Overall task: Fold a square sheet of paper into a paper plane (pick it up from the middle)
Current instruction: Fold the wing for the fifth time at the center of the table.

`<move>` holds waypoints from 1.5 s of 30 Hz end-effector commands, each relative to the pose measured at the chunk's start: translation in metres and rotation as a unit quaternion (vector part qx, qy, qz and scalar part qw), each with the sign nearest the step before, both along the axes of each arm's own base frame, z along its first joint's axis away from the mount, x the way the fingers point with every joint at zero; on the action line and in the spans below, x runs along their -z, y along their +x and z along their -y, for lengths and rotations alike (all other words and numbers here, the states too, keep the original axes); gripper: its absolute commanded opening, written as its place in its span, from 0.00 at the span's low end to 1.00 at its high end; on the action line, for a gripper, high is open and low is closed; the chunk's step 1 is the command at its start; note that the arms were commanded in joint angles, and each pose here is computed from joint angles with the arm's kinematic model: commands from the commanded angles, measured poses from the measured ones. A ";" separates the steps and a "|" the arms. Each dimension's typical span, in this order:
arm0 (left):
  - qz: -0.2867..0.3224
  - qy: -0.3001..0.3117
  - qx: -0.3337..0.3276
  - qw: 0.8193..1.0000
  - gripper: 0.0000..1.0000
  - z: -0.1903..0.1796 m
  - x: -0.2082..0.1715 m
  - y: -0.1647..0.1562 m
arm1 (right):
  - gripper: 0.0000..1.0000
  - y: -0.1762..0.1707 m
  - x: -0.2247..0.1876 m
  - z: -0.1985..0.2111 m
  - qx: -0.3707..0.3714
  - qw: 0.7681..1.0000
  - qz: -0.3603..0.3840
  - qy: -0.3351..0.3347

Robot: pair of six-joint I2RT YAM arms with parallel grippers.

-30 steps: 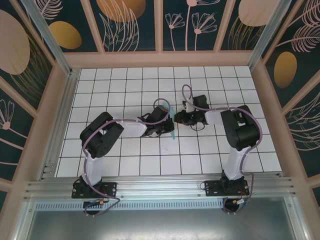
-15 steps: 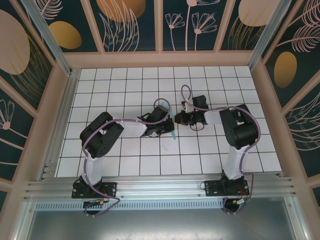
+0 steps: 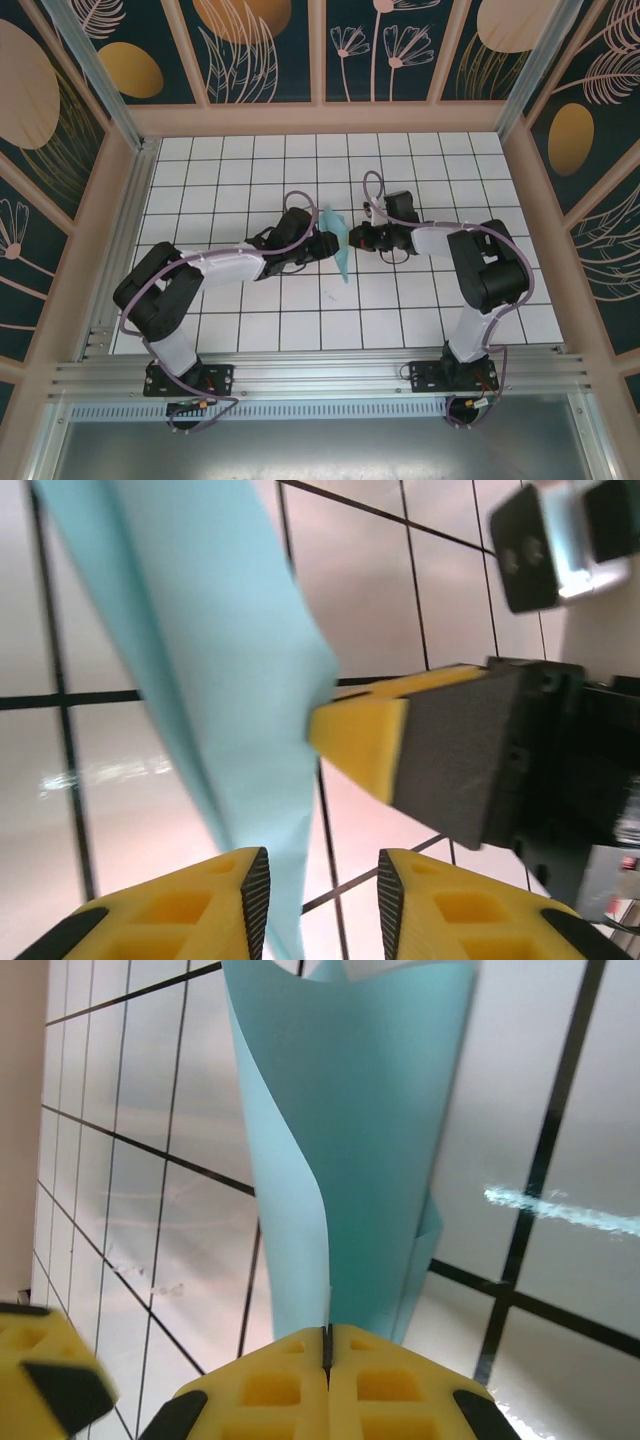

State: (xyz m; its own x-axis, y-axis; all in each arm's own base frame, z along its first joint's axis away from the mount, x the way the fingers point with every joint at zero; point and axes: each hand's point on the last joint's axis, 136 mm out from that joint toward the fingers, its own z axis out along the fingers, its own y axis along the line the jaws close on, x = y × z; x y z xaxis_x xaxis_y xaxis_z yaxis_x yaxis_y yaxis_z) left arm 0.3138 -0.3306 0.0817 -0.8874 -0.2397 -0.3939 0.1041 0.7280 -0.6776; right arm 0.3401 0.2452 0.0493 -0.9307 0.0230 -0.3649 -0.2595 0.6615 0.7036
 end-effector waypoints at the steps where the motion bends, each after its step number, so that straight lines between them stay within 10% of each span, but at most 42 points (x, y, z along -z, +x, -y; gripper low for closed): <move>1: -0.004 -0.015 -0.033 0.999 0.37 -0.016 0.007 0.002 | 0.00 -0.010 -0.001 0.000 0.003 1.000 -0.011 -0.008; 45: -0.055 0.041 -0.031 0.997 0.16 -0.007 0.070 0.027 | 0.00 0.009 0.023 -0.015 -0.044 0.998 -0.027 -0.033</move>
